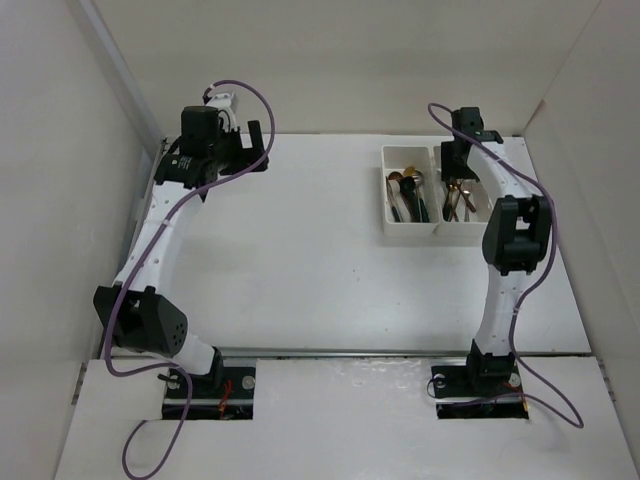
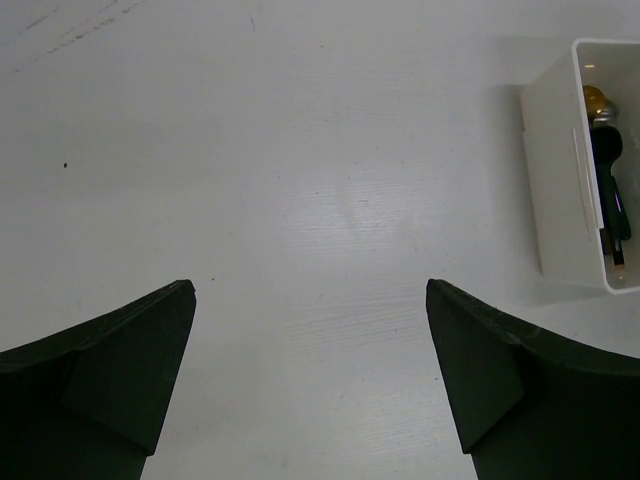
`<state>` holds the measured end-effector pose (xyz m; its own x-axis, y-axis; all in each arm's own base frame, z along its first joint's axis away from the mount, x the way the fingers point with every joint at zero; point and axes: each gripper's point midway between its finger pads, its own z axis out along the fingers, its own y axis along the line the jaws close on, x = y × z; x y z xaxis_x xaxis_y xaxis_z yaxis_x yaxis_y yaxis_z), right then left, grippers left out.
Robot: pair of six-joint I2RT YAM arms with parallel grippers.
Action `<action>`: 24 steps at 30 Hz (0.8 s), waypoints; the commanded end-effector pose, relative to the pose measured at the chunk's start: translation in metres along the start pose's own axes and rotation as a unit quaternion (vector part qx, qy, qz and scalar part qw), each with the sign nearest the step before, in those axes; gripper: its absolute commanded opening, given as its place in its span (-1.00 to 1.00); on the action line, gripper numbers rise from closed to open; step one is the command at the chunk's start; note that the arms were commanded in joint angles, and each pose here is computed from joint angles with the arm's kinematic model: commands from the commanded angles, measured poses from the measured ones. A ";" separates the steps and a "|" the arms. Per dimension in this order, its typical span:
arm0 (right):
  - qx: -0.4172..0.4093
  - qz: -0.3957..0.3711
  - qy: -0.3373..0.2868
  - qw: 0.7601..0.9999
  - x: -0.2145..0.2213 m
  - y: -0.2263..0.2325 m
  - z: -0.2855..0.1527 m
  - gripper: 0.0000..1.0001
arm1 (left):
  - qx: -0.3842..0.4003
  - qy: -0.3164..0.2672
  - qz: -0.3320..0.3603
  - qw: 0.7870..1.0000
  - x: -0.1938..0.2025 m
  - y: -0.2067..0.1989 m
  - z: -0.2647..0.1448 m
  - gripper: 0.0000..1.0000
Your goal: Sort the eating utensils into containers
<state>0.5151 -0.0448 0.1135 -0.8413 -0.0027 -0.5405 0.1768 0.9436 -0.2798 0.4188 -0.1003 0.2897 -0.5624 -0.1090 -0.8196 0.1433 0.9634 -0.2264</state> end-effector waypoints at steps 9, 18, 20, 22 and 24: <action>0.110 0.297 -0.270 0.909 -0.043 -0.174 -0.183 1.00 | -0.049 -0.047 0.000 0.998 -0.022 0.023 -0.022 1.00; 0.337 0.463 -0.339 0.746 0.059 -0.281 -0.290 1.00 | -0.138 -0.055 -0.012 0.989 -0.017 0.078 -0.028 1.00; 0.350 0.465 -0.366 0.726 0.070 -0.288 -0.314 1.00 | -0.148 -0.055 -0.018 0.987 -0.015 0.087 -0.031 1.00; 0.347 0.458 -0.377 0.726 0.074 -0.287 -0.319 1.00 | -0.154 -0.051 -0.022 0.987 -0.012 0.093 -0.031 1.00; 0.334 0.457 -0.396 0.723 0.074 -0.287 -0.331 1.00 | -0.157 -0.056 -0.024 0.986 -0.014 0.097 -0.031 1.00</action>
<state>0.2493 -0.2047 0.3880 0.1825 0.1493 -0.9718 0.9155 0.3347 0.2233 0.4168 -0.0081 0.2729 -0.5385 -0.1658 -0.8262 -0.1305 0.9850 -0.1126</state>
